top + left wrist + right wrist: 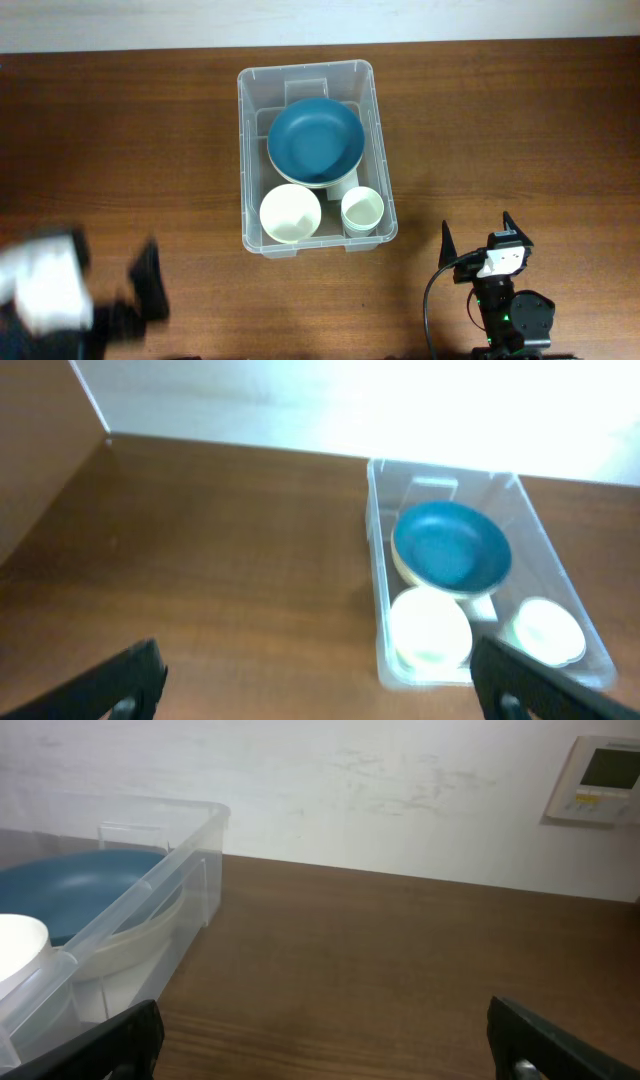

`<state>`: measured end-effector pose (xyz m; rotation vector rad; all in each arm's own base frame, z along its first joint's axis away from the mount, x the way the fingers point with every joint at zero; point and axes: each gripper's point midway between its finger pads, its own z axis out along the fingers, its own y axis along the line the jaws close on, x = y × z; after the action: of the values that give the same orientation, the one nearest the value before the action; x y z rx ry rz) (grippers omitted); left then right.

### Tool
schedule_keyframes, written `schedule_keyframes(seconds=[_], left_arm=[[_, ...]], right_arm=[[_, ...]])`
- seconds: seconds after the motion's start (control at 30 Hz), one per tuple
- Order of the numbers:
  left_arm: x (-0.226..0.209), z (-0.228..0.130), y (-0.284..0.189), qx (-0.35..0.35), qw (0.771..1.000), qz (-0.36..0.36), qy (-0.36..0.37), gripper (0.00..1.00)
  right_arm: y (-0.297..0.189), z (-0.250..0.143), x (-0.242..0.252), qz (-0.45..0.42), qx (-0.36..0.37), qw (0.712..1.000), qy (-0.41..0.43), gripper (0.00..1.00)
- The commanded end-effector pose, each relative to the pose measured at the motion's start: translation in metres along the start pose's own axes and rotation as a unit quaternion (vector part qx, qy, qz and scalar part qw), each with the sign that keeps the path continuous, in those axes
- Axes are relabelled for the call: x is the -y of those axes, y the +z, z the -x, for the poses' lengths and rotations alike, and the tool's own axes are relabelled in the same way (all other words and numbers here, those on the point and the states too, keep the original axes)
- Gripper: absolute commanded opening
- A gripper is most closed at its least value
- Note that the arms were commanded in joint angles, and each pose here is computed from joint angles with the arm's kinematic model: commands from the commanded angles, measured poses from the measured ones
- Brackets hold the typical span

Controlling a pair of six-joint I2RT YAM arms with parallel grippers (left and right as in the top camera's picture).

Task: Pack container

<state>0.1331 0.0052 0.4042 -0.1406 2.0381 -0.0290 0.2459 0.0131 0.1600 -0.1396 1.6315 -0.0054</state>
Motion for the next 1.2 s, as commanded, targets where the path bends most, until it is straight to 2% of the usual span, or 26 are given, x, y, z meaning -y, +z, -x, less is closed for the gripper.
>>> schedule_keyframes(seconds=[0.0,0.13,0.23,0.37,0.6,0.73,0.87,1.17], left_arm=[[0.002,-0.026,-0.041,0.036,0.999,-0.012,0.01,0.99],[0.012,-0.054,-0.061,0.057,0.997,-0.055,0.018,0.99],[0.017,-0.076,-0.049,0.041,0.996,-0.076,0.021,0.99],[0.017,-0.084,-0.002,0.058,0.995,-0.081,0.023,0.99],[0.02,-0.08,0.103,0.142,0.985,-0.092,0.029,0.99],[0.024,-0.085,0.145,0.2,0.973,-0.106,0.036,0.99],[0.026,-0.095,0.163,0.243,0.962,-0.119,0.042,0.99],[0.026,-0.116,0.17,0.253,0.959,-0.121,0.043,0.99]], right_arm=[[0.0,-0.001,-0.003,0.006,0.0,1.0,-0.003,0.99],[0.0,-0.001,-0.003,0.006,0.0,1.0,-0.003,0.99],[0.0,-0.001,-0.003,0.006,0.0,1.0,-0.003,0.99],[0.0,-0.001,-0.003,0.006,0.0,1.0,-0.003,0.99],[0.0,-0.001,-0.003,0.006,0.0,1.0,-0.003,0.99],[0.0,-0.001,-0.003,0.006,0.0,1.0,-0.003,0.99],[0.0,-0.001,-0.003,0.006,0.0,1.0,-0.003,0.99],[0.0,-0.001,-0.003,0.006,0.0,1.0,-0.003,0.99]])
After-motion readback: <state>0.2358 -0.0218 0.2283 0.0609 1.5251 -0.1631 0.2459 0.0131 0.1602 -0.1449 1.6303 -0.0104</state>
